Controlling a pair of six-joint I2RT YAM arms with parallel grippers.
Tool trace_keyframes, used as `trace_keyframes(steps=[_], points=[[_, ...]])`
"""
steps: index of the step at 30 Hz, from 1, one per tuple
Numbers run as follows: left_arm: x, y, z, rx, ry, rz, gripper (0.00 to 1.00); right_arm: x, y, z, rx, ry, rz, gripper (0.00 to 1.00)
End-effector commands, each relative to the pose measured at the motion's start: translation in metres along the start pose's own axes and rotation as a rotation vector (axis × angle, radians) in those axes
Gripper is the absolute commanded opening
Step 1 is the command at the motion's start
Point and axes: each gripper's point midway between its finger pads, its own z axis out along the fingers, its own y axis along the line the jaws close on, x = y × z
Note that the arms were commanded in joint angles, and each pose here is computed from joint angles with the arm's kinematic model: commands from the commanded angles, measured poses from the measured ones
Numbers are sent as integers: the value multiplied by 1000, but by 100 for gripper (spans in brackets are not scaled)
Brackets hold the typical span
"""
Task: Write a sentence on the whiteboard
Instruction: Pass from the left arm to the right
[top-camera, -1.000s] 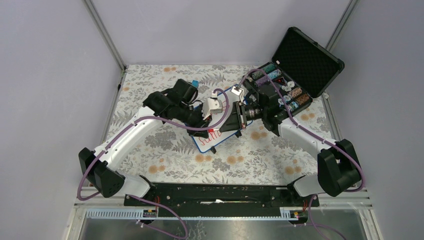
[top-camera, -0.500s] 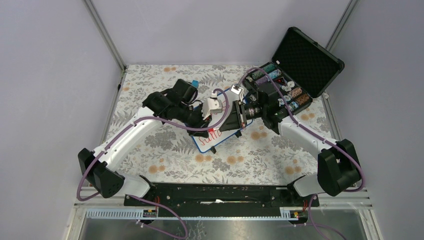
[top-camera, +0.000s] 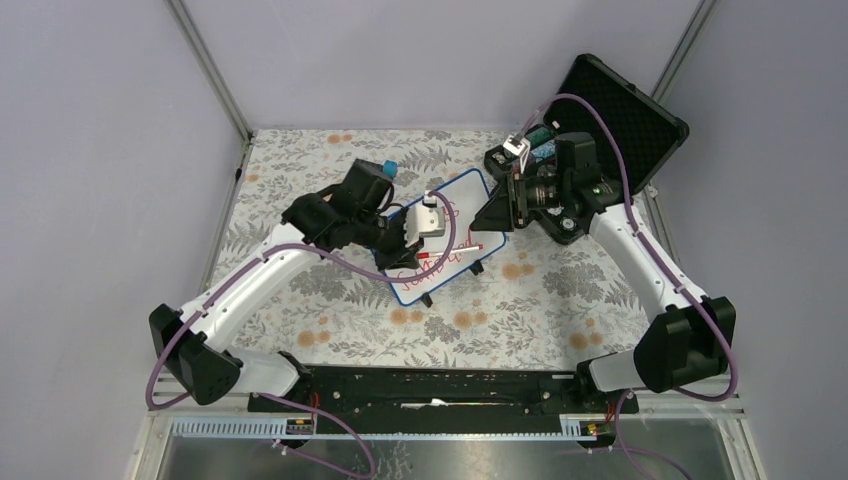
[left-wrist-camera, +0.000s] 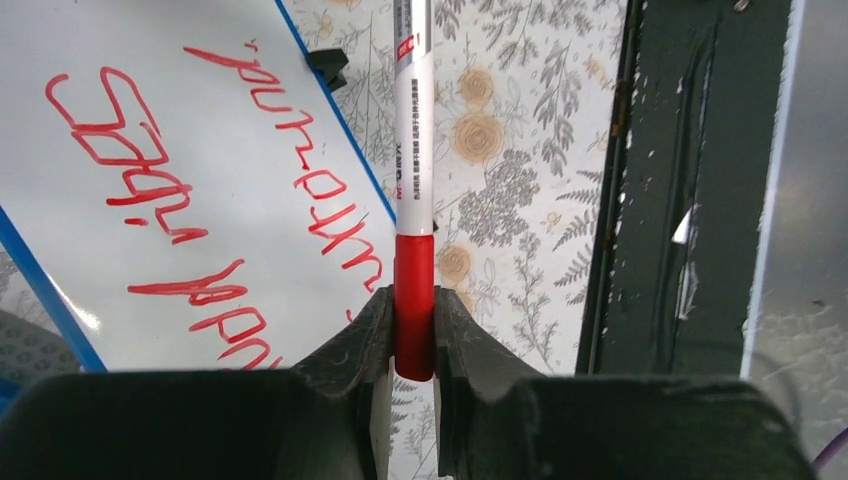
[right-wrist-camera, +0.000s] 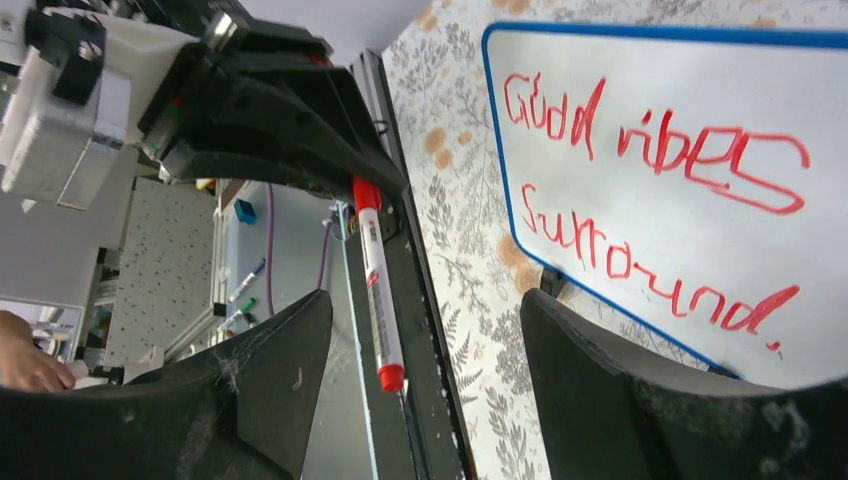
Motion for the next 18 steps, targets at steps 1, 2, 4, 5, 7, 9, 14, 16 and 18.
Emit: trace_keyframes(steps=[1, 2, 4, 5, 7, 9, 14, 16, 18], points=[[-4, 3, -15, -59, 47, 160, 0, 31, 6, -8, 33, 114, -39, 75], [-2, 1, -15, -64, 75, 200, 0, 37, 8, -7, 29, 143, -38, 75], [4, 0, -14, -95, 154, 298, 0, 48, 13, -3, 26, 208, -54, 75], [5, -2, -14, -102, 191, 351, 0, 56, 16, -1, 23, 245, -60, 74], [5, -12, -11, -104, 244, 461, 0, 68, 21, 4, 14, 305, -71, 73], [4, -20, -6, -107, 279, 547, 0, 78, 26, 9, 1, 350, -76, 72], [4, -29, 4, -83, 331, 647, 0, 108, 42, 22, -53, 462, -96, 69], [2, -31, 6, -79, 335, 665, 0, 117, 45, 25, -68, 485, -92, 69], [-1, -33, 7, -78, 329, 677, 0, 121, 46, 27, -83, 493, -86, 68]])
